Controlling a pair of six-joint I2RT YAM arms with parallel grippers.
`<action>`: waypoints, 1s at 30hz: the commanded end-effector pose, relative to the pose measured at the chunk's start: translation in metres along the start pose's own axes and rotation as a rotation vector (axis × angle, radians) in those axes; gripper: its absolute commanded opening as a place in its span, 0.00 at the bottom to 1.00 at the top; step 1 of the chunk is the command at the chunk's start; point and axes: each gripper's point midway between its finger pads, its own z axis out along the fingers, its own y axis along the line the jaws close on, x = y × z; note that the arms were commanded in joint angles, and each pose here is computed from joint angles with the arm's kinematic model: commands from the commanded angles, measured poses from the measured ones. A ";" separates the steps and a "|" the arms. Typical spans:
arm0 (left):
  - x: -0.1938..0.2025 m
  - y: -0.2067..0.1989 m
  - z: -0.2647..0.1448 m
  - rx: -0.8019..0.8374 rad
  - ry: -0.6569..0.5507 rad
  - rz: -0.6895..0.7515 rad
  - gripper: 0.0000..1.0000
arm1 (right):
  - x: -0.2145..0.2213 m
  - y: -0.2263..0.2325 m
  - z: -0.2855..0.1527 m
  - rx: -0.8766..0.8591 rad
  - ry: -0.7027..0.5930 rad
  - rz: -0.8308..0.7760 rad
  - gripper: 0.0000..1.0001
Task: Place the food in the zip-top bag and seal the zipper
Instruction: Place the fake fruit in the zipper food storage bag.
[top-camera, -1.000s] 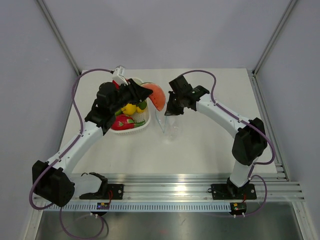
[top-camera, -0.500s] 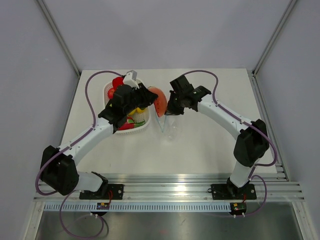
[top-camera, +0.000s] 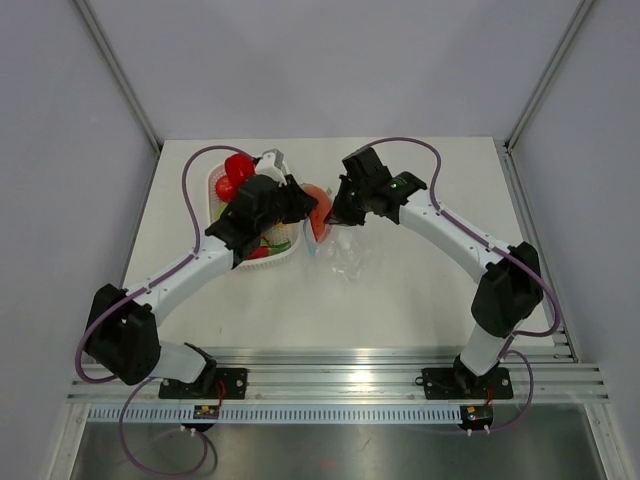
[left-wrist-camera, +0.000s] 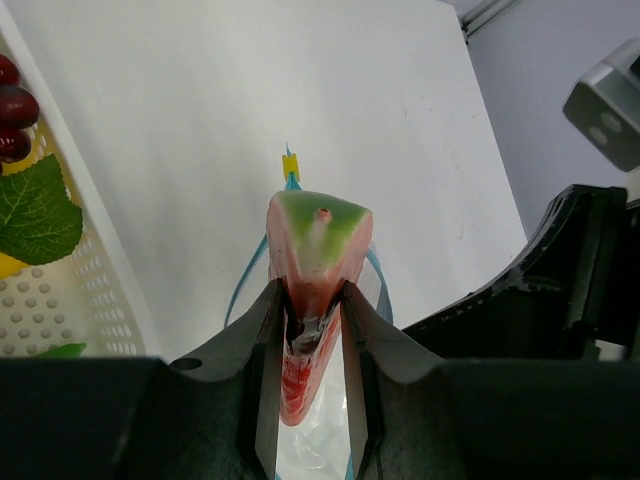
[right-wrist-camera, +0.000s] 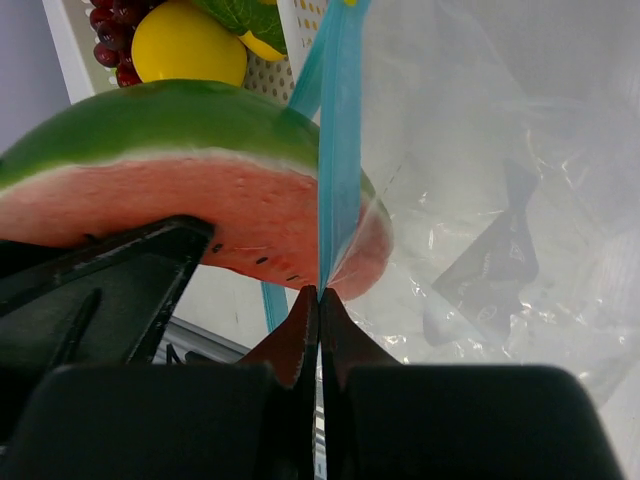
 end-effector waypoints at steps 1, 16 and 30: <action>-0.003 -0.007 0.001 0.007 -0.009 0.049 0.00 | -0.012 0.024 -0.021 -0.074 -0.063 -0.010 0.00; 0.017 -0.009 -0.018 0.029 0.105 0.094 0.00 | -0.011 0.046 -0.001 -0.314 -0.129 -0.069 0.00; 0.030 0.009 -0.017 -0.042 0.154 0.095 0.00 | 0.005 0.063 0.013 -0.543 -0.126 -0.082 0.00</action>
